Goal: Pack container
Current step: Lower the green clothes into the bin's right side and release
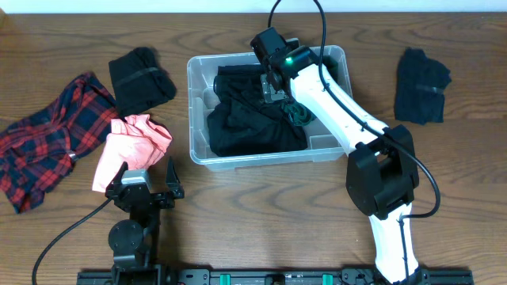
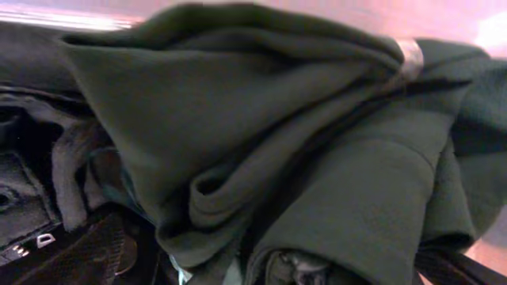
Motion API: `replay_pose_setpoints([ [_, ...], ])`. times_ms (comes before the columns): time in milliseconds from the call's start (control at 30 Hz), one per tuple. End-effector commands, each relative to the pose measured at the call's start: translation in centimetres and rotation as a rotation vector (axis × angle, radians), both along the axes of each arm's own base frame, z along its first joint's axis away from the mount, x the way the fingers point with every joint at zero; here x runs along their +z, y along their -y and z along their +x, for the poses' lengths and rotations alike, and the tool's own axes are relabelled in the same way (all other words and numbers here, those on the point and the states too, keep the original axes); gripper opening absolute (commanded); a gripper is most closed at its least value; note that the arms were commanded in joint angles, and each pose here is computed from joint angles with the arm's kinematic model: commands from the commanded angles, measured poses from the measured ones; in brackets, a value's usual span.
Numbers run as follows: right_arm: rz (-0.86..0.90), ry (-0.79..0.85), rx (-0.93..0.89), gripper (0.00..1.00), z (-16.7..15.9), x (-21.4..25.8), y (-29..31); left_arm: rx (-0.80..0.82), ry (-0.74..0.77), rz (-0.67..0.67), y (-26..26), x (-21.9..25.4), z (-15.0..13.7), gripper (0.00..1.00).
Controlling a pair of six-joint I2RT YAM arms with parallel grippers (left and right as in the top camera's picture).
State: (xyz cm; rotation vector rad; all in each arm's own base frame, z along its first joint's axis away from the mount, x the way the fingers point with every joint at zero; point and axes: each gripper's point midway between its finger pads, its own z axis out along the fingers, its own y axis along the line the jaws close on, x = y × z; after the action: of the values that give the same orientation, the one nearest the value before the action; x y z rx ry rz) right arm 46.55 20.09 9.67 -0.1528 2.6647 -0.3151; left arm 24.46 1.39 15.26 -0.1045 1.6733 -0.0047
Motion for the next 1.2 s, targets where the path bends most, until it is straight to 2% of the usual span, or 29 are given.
replay_pose_setpoints([
  [0,-0.015,0.035,0.081,0.99,0.9,1.8,-0.9,0.006,-0.048,0.005,-0.1,-1.6,-0.1,0.98],
  [200,0.027,0.122,0.099,0.99,2.3,5.7,-1.8,0.006,-0.048,0.005,-0.1,-1.6,-0.1,0.98],
  [467,0.116,0.083,0.161,0.99,2.0,5.8,-3.0,0.005,-0.048,0.005,-0.1,-1.6,-0.1,0.98],
  [600,0.039,0.093,0.115,0.91,1.5,7.3,-0.4,0.006,-0.048,0.005,-0.1,-1.6,-0.1,0.98],
  [667,0.021,0.093,0.101,0.85,1.0,8.3,0.6,0.005,-0.048,0.005,-0.1,-1.6,-0.1,0.98],
  [733,0.020,0.081,0.089,0.61,0.6,8.9,1.5,0.005,-0.048,0.005,-0.1,-1.6,-0.1,0.98],
  [800,0.012,0.062,0.072,0.30,0.2,8.9,2.4,0.005,-0.048,0.005,-0.1,-1.6,-0.1,0.98],
  [867,0.019,0.043,0.034,0.03,0.0,8.5,3.2,0.005,-0.048,0.005,-0.1,-1.6,-0.1,0.98],
  [1167,0.108,-0.064,-0.062,0.01,-0.3,5.1,5.1,0.005,-0.048,0.005,-0.1,-1.6,-0.1,0.98],
])
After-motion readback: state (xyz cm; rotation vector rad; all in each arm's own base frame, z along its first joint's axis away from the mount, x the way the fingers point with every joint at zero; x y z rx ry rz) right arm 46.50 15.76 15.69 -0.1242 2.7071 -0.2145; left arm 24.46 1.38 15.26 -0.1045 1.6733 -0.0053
